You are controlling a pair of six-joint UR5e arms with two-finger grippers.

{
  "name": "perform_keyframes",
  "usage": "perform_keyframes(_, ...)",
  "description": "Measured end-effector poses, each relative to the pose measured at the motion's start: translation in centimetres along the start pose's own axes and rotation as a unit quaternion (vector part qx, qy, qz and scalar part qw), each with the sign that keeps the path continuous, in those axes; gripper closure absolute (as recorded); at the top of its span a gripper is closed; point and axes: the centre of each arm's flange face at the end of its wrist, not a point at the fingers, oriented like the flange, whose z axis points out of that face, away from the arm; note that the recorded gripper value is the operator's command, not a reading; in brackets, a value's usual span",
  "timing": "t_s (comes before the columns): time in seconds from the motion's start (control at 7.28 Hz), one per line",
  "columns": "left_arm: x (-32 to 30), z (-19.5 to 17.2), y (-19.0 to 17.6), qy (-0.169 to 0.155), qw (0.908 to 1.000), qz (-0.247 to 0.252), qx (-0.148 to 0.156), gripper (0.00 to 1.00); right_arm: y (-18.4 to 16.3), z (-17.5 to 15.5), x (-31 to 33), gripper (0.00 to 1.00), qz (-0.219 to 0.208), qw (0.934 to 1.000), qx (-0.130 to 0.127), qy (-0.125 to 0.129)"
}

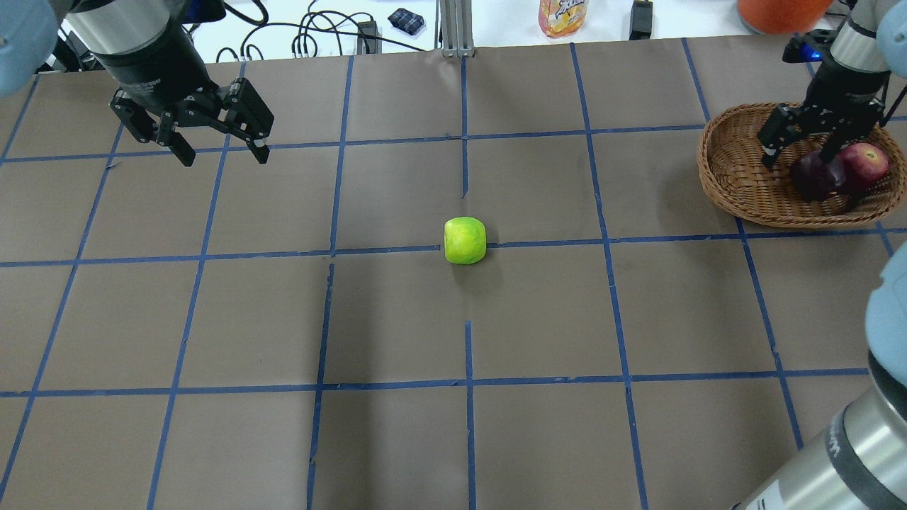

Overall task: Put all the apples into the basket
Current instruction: 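Reach the right gripper down over the green apple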

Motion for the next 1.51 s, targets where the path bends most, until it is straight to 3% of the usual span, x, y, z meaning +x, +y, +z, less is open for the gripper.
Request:
perform_keyframes(0.41, 0.1, 0.7, -0.1, 0.0, 0.9999, -0.005, -0.013, 0.0, 1.1, -2.2, -19.7, 0.0, 0.044, 0.9981, -0.003, -0.043)
perform_keyframes(0.69, 0.2, 1.2, -0.2, 0.001, 0.9999, -0.005, -0.016, 0.0, 1.0, -0.5, -29.6, 0.0, 0.081, 0.9957, 0.006, -0.044)
perform_keyframes(1.24, 0.1, -0.4, 0.4, -0.001, 1.0, -0.009, -0.001, 0.0, -0.1, 5.0, -41.4, 0.0, 0.032, 0.9977, 0.045, -0.039)
perform_keyframes(1.51, 0.2, -0.5, 0.2, 0.006, 0.9999, -0.012, 0.001, 0.0, -0.4, 7.0, -43.5, 0.0, 0.02, 0.9979, 0.049, -0.038)
